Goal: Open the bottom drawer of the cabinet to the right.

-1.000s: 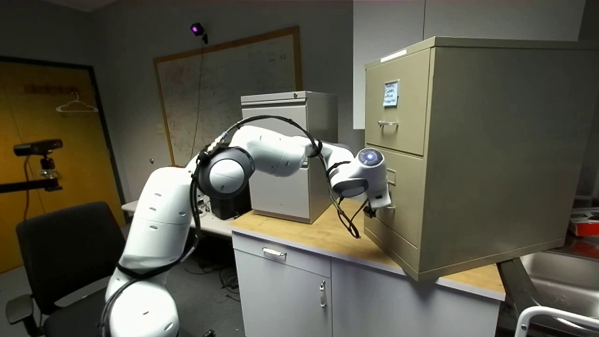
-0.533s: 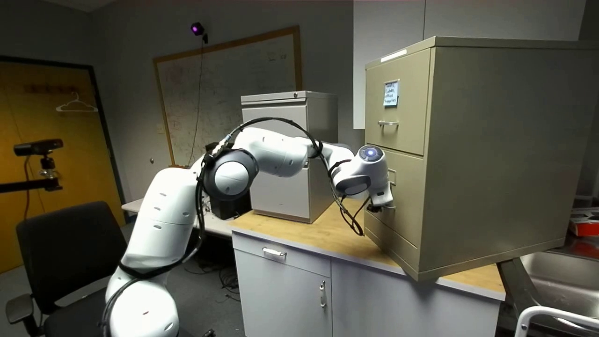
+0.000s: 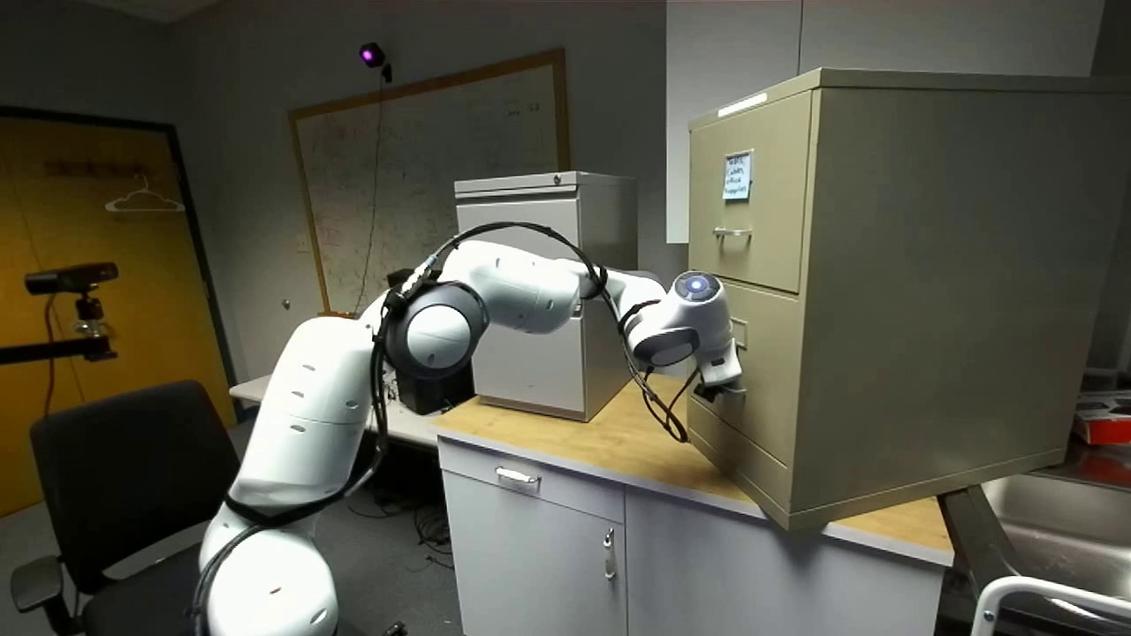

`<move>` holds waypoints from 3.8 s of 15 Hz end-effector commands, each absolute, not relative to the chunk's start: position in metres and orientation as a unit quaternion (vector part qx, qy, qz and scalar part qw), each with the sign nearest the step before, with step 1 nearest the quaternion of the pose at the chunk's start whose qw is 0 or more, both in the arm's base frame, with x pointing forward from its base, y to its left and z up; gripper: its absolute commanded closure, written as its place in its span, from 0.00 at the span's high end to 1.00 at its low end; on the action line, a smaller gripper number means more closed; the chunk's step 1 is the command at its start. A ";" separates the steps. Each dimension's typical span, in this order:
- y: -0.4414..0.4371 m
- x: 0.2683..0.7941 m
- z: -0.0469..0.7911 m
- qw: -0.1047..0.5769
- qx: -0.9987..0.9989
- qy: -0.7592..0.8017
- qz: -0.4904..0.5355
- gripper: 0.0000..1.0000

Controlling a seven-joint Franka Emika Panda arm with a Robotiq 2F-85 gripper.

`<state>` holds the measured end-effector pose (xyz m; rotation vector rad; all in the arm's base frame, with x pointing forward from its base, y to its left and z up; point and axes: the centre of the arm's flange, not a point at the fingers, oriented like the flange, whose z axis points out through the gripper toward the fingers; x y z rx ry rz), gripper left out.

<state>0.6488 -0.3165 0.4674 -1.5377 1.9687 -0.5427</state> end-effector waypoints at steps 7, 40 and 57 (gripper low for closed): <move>-0.266 0.630 0.470 0.308 -0.656 0.665 -0.179 0.03; -0.103 0.473 0.443 0.311 -0.721 0.582 -0.211 0.03; -0.080 0.445 0.440 0.309 -0.744 0.549 -0.225 0.03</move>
